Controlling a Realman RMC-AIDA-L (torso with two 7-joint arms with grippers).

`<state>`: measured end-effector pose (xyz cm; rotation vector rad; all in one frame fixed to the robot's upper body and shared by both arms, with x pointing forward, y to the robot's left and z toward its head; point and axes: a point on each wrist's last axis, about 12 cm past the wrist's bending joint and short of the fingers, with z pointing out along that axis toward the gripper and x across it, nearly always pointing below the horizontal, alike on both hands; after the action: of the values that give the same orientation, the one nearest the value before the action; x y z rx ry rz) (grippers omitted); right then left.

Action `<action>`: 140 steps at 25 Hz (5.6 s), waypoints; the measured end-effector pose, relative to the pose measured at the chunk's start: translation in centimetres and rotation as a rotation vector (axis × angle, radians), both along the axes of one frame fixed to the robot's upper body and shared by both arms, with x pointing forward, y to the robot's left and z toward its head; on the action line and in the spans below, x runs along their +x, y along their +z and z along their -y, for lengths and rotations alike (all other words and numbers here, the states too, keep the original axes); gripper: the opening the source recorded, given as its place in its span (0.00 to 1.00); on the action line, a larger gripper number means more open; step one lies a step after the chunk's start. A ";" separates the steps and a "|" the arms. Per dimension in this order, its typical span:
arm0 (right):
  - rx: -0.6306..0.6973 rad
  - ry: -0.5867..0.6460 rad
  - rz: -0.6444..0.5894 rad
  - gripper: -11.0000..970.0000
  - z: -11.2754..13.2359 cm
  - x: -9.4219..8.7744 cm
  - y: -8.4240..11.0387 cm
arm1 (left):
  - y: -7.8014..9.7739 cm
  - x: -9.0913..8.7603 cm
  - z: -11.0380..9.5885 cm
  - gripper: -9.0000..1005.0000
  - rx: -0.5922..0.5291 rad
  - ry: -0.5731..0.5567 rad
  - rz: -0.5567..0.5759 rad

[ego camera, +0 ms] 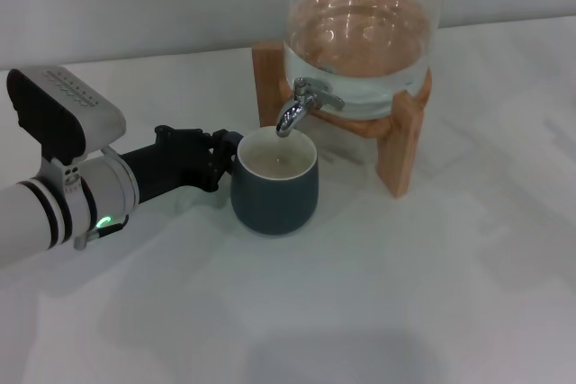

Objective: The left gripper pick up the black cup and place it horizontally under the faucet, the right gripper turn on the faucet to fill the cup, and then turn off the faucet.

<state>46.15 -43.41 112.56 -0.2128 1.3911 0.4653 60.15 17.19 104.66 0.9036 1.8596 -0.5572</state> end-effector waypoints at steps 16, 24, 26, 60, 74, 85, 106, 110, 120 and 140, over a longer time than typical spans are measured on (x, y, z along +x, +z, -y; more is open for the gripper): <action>0.000 0.003 0.002 0.72 0.0 0.0 0.0 | 0.0 0.0 0.0 0.16 0.002 0.001 0.005; 0.000 0.000 0.002 0.72 0.0 0.0 0.0 | 0.1 0.0 0.0 0.16 -0.003 0.004 0.009; 0.000 -0.001 0.002 0.72 0.0 0.0 0.0 | 0.1 0.0 0.0 0.16 -0.004 0.005 0.009; 0.005 -0.007 -0.002 0.72 0.2 -0.4 -0.1 | -0.6 -0.7 -0.2 0.40 0.001 0.001 -0.040; 0.008 -0.014 -0.003 0.72 0.4 -0.6 -0.1 | -0.5 -2.2 -2.4 0.43 -0.044 0.057 0.008; 0.005 -0.018 -0.001 0.72 0.5 -0.8 0.0 | 0.2 -3.6 -4.9 0.45 -0.087 0.142 0.060; -0.001 -0.017 -0.019 0.72 1.0 -2.2 0.1 | 2.0 -4.6 -9.7 0.89 -0.276 0.348 0.125; -0.005 0.055 -0.038 0.72 0.7 -3.4 0.9 | 2.2 -4.5 -10.3 0.88 -0.293 0.382 0.135; -0.213 0.425 -0.212 0.72 -5.6 -2.6 4.5 | 2.8 -4.1 -11.0 0.88 -0.328 0.419 0.156; -0.466 0.433 -0.332 0.72 -18.6 2.7 7.2 | 2.9 -4.1 -12.4 0.88 -0.334 0.474 0.164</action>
<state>48.81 -24.77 119.76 -0.8601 1.7757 0.5420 56.02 29.63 107.51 0.2632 1.6872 -0.4606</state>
